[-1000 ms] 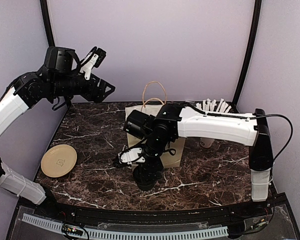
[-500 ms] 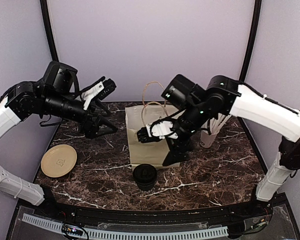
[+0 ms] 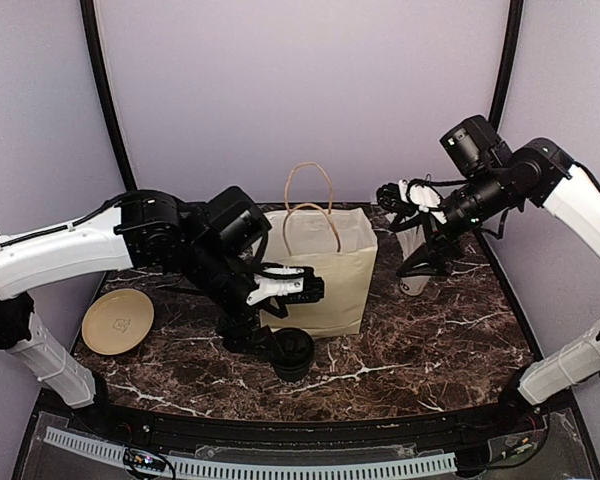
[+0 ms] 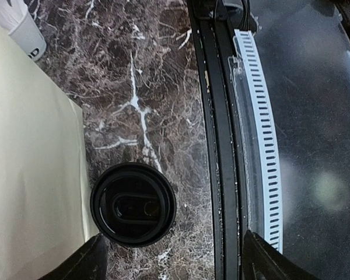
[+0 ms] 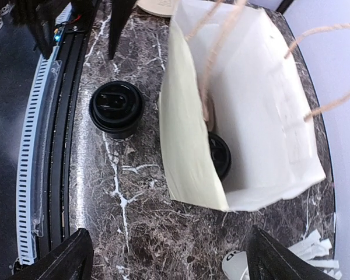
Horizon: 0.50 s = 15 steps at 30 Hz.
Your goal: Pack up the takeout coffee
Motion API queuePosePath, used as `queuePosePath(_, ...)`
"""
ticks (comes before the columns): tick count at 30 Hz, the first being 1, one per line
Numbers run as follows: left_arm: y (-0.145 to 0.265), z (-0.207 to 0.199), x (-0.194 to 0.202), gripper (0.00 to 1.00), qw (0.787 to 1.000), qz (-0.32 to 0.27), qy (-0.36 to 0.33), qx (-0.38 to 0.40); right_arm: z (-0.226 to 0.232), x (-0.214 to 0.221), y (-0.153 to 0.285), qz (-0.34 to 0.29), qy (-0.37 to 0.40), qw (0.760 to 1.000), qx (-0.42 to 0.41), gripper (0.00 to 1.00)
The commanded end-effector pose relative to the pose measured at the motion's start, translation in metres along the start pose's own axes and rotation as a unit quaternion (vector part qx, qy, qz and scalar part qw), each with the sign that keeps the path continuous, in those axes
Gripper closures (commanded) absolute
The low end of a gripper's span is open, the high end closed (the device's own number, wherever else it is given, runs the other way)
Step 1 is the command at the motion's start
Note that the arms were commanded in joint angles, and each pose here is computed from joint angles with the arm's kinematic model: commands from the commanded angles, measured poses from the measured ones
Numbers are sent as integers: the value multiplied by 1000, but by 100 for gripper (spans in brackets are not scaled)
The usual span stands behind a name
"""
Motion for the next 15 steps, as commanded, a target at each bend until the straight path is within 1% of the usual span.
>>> queuePosePath(1, -19, 5, 1, 16, 998, 40, -40, -4, -16, 10, 12, -45, -33, 998, 34, 9)
queuePosePath(4, -32, 13, 3, 14, 997, 57, -45, -18, -22, 20, 16, -52, -51, 996, 52, 8)
queuePosePath(8, -44, 21, 1, 12, 997, 72, -32, -27, -23, 25, 22, -59, -62, 994, 65, 7)
queuePosePath(15, -63, 28, 10, 12, 993, 112, -25, -28, -21, 31, 18, -56, -65, 995, 60, 7)
Point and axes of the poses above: each gripper's point midway between its finger pads, its own y axis back along the fingers, its own z axis along the line the jaws close on, x = y × z, the point moved 5 cm from there along y, back along the fingers, and after that the axes turned 2 degrees about y, right-handed, at the moved point
